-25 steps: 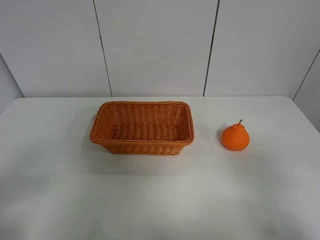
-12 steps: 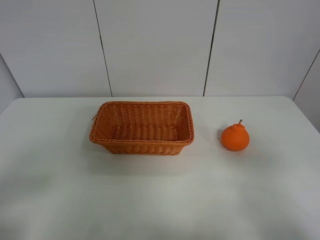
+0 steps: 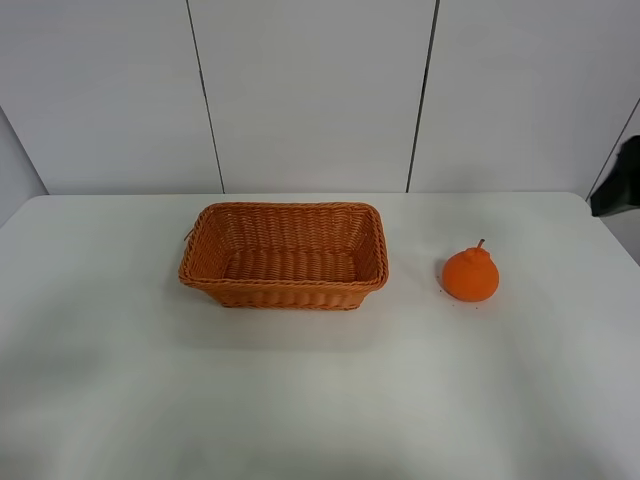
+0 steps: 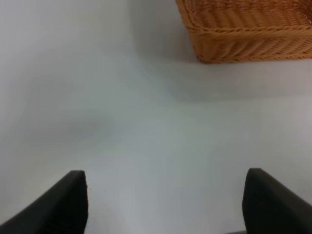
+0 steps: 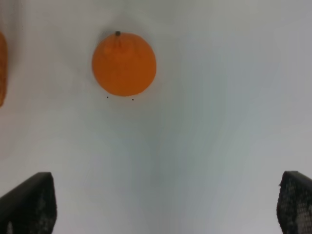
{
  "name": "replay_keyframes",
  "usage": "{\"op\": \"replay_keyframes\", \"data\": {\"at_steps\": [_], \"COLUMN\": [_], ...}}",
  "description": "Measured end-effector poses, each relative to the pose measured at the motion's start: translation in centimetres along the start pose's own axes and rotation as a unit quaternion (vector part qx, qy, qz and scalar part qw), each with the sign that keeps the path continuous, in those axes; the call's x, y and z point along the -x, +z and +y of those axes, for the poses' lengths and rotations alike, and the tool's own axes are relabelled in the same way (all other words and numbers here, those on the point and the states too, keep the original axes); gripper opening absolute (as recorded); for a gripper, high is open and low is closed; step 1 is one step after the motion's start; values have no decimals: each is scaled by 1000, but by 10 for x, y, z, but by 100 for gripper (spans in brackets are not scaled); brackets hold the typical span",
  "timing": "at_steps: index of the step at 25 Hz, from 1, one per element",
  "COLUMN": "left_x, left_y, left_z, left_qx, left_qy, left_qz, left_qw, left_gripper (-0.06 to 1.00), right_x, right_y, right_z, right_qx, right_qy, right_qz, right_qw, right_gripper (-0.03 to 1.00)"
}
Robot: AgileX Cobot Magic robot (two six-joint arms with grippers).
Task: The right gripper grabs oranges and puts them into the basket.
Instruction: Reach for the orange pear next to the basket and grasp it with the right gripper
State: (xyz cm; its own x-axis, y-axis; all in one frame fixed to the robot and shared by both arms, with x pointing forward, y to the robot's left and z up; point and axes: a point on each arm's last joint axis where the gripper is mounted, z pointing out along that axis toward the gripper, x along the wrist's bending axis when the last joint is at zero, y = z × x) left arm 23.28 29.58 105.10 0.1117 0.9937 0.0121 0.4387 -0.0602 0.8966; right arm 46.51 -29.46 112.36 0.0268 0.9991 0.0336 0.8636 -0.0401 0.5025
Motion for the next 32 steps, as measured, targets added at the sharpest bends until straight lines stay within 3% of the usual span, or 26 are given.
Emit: {"op": "replay_keyframes", "data": {"at_steps": [9, 13, 17, 20, 32], "left_x": [0, 0, 0, 0, 0], "left_y": [0, 0, 0, 0, 0], "left_z": [0, 0, 0, 0, 0], "left_qx": [0, 0, 0, 0, 0], "left_qy": [0, 0, 0, 0, 0], "left_qz": [0, 0, 0, 0, 0], "left_qw": [1000, 1000, 1000, 1000, 1000], "left_gripper": [77, 77, 77, 77, 77], "right_x": [-4, -23, -54, -63, -36], "right_y": [106, 149, 174, 188, 209], "right_z": [88, 108, 108, 103, 101], "right_qx": [-128, -155, -175, -195, -218], "right_qy": [-17, -50, -83, -89, -62], "right_qz": [-4, 5, 18, 22, 2], "right_qw": [992, 987, 981, 976, 974], "right_gripper": [69, 69, 69, 69, 69]}}
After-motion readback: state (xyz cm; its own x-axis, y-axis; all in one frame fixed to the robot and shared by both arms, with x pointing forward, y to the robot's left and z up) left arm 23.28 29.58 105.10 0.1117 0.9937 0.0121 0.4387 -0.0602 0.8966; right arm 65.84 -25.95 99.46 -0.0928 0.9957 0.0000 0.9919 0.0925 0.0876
